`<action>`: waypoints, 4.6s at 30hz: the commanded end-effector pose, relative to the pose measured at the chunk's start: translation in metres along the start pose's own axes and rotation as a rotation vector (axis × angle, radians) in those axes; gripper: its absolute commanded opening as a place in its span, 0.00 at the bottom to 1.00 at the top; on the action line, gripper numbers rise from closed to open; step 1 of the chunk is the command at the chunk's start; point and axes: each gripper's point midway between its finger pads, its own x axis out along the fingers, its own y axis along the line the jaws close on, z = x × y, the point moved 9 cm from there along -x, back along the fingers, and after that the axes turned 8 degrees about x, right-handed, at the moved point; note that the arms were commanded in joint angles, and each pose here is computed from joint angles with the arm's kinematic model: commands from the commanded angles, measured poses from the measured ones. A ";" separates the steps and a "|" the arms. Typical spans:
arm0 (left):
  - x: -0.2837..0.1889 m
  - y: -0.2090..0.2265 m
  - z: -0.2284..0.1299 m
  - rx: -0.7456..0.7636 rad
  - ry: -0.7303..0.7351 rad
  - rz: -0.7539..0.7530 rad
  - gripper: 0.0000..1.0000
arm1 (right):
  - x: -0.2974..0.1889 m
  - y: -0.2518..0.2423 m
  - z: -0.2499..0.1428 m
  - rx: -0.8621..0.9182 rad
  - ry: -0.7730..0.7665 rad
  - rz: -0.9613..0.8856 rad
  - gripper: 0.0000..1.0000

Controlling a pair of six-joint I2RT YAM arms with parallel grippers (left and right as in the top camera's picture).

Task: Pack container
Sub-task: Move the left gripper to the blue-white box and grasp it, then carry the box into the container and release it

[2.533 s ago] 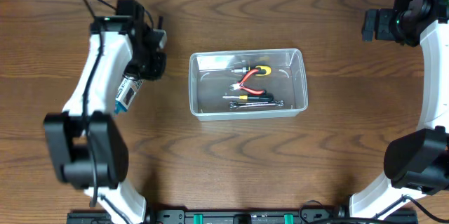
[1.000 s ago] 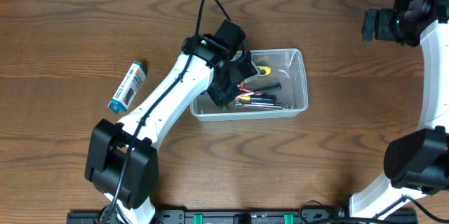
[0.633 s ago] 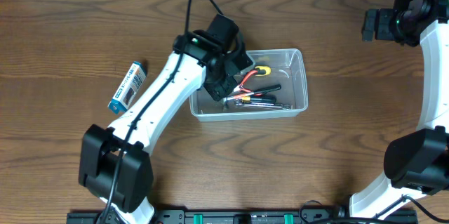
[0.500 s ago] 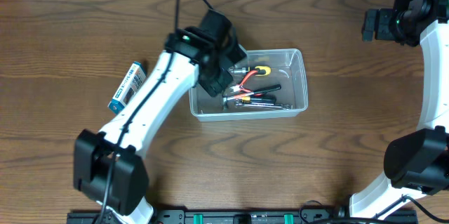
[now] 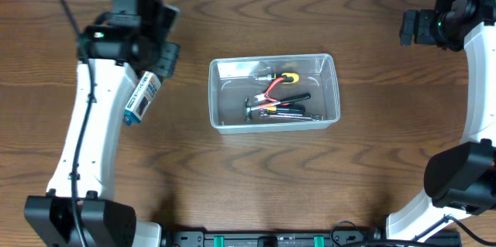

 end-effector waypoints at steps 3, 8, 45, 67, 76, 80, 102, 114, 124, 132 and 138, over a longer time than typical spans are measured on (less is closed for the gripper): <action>-0.004 0.038 -0.016 -0.106 0.028 0.080 0.78 | 0.004 0.002 0.000 -0.014 0.010 0.004 0.99; 0.000 0.058 -0.033 -0.125 0.063 0.101 0.85 | 0.004 0.002 0.000 -0.014 0.010 0.004 0.99; 0.155 0.041 -0.088 -0.129 0.479 -0.200 0.88 | 0.004 0.002 0.000 -0.014 0.010 0.004 0.99; 0.184 0.036 -0.093 -0.139 0.493 -0.252 0.77 | 0.004 0.002 0.000 -0.014 0.010 0.004 0.99; 0.184 0.036 -0.092 -0.139 0.489 -0.250 0.25 | 0.004 0.002 0.000 -0.014 0.010 0.004 0.99; 0.185 0.036 -0.092 -0.139 0.486 -0.248 0.07 | 0.004 0.002 0.000 -0.014 0.010 0.004 0.99; 0.115 0.070 -0.037 -0.133 0.221 -0.088 0.06 | 0.004 0.002 0.000 -0.014 0.010 0.004 0.99; 0.036 0.044 0.001 -0.038 -0.012 -0.014 0.06 | 0.004 0.002 0.000 -0.014 0.010 0.004 0.99; -0.011 -0.026 0.030 0.143 -0.140 -0.065 0.06 | 0.004 0.002 0.000 -0.014 0.010 0.004 0.99; -0.028 -0.093 0.043 0.311 -0.186 -0.151 0.06 | 0.004 0.002 0.000 -0.014 0.010 0.004 0.99; -0.034 -0.138 0.046 0.425 -0.194 -0.216 0.06 | 0.004 0.002 0.000 -0.014 0.010 0.004 0.99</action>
